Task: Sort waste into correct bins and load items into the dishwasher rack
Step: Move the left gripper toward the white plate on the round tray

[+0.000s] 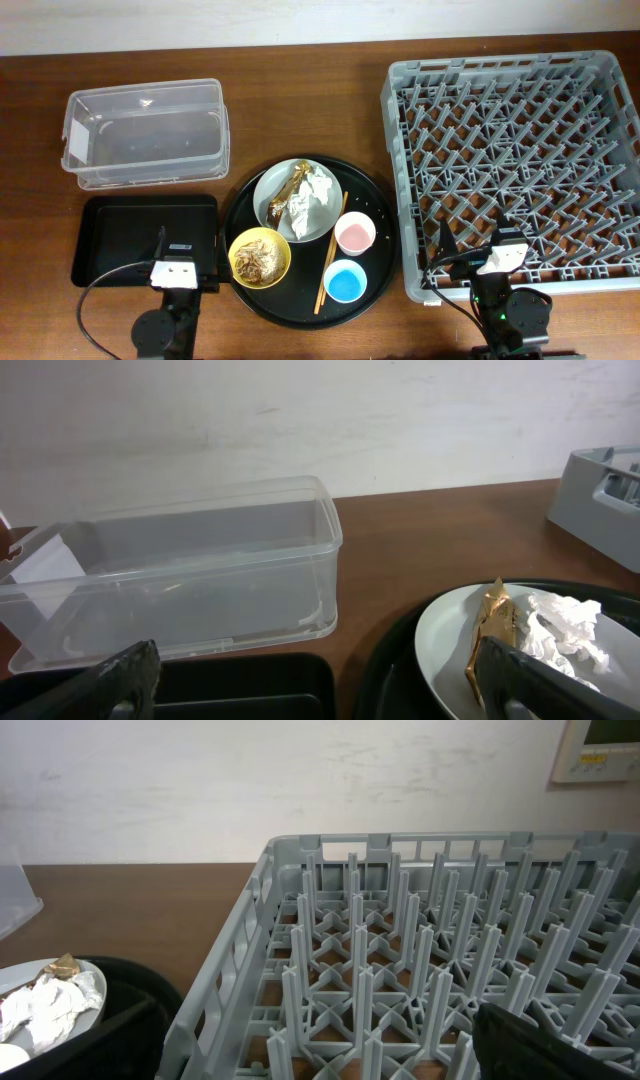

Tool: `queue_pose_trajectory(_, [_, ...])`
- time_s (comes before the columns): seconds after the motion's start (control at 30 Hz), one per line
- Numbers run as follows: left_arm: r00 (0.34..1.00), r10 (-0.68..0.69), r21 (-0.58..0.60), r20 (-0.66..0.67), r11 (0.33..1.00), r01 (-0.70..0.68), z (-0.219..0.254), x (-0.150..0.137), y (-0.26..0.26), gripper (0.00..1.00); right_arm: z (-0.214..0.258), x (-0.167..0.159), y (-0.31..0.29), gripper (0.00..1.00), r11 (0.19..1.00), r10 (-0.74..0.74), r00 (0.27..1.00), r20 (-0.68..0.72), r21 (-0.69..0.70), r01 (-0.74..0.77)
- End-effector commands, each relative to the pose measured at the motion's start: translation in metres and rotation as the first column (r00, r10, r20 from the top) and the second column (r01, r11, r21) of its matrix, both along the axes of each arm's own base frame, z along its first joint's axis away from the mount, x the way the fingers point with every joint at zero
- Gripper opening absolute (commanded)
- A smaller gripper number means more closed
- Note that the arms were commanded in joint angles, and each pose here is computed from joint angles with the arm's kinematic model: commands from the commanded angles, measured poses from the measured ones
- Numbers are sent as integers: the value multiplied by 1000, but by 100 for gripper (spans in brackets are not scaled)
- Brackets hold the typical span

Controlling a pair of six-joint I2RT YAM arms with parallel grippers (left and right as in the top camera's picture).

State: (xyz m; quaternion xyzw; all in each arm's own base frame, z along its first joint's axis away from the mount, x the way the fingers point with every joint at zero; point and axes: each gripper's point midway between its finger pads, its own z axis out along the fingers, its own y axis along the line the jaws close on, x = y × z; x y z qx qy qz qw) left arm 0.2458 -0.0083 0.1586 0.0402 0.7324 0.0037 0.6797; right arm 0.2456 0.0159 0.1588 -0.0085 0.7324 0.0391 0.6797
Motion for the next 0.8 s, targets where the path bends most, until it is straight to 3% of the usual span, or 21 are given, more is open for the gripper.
queue_pose_trajectory(0.0, [1000, 3, 17, -1, 1000, -3, -2, 0, 0, 99, -3, 0, -1, 99, 1000, -7, 1000, -7, -5, 7])
queue_pose_trajectory(0.6, [1000, 13, 17, -1, 1000, -13, -2, 0, 2, 99, -3, 0, -1, 98, 1000, -7, 1000, -7, -5, 7])
queue_pose_trajectory(0.77, [999, -39, 13, 6, 999, 39, 0, 0, -7, 99, -3, 0, 0, 99, 1000, -3, 1000, -7, -4, 3])
